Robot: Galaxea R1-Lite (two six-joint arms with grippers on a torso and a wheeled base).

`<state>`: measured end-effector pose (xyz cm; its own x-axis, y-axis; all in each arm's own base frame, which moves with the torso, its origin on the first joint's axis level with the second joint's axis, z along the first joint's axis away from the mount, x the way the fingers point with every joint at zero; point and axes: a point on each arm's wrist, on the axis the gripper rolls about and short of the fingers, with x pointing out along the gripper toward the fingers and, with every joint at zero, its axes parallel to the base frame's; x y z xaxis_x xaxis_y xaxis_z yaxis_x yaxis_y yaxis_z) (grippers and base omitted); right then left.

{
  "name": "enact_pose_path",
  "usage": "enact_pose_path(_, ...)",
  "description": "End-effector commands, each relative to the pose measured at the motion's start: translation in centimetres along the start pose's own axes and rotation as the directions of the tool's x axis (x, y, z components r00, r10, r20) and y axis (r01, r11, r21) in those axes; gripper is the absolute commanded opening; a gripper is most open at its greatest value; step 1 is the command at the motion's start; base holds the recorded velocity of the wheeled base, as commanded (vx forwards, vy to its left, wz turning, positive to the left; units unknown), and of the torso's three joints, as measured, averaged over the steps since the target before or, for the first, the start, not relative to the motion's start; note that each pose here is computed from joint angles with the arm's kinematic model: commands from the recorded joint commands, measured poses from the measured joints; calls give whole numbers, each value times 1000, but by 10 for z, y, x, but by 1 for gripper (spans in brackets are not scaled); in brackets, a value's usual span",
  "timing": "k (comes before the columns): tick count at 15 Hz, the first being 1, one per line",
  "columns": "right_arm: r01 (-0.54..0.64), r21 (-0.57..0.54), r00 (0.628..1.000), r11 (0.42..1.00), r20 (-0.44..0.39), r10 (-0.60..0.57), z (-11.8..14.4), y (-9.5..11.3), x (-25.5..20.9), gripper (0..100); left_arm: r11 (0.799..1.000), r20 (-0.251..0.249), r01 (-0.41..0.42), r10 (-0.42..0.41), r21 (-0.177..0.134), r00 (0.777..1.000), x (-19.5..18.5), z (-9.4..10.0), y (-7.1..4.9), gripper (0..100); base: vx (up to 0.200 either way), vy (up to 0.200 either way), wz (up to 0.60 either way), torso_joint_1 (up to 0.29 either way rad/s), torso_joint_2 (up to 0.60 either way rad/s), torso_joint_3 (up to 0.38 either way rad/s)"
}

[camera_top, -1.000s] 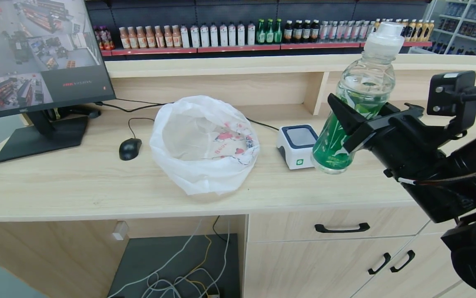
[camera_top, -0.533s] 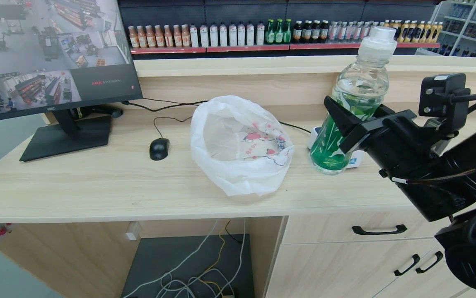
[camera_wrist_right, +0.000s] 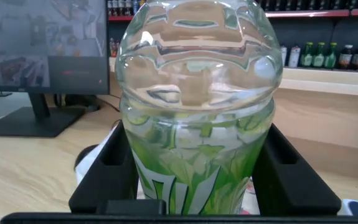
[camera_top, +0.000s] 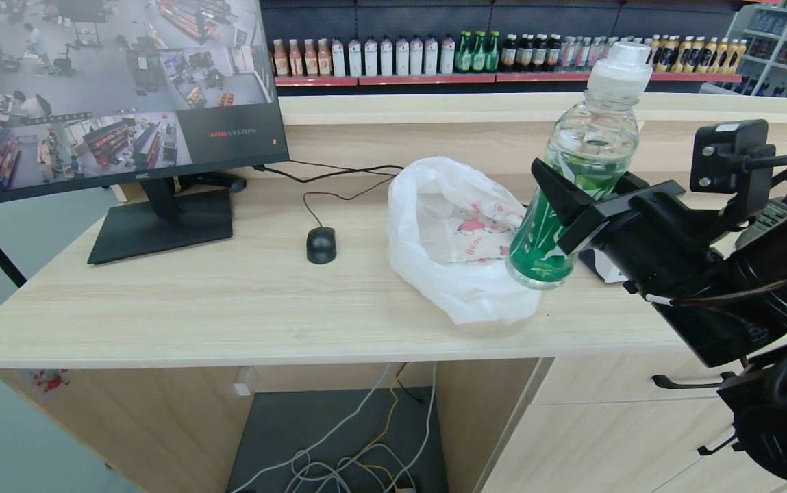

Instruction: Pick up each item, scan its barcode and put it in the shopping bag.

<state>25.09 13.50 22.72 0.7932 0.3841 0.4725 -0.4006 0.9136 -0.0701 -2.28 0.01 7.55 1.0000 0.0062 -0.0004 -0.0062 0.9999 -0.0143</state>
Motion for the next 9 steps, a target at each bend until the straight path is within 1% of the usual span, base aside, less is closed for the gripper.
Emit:
enact_pose_path(1,4,-3,1000,1000,4,-4,1,-1,0,0,1000,0,-1,1,0,1000,0,0,0,100,0,0,0,0,0,0)
enact_pose_path(3,5,0,1000,1000,1,-5,-1,-1,2,0,1000,0,-1,1,2,1000,0,0,0,100,0,0,0,0,0,0)
enact_pose_path(5,2,1,1000,1000,18,-2,-5,0,13,0,1000,0,-1,1,2,1000,0,0,0,100,0,0,0,0,0,0)
enact_pose_path(6,3,3,999,1000,40,-3,-7,1,24,0,1000,0,-1,1,2,1000,0,0,0,100,0,0,0,0,0,0)
enact_pose_path(7,0,15,999,1000,43,0,-10,2,38,0,1000,0,-1,1,2,1000,0,0,0,100,0,0,0,0,0,0)
enact_pose_path(9,-1,32,1000,999,23,0,-13,3,62,0,1000,0,-1,1,2,1000,0,0,0,100,0,0,0,0,0,0)
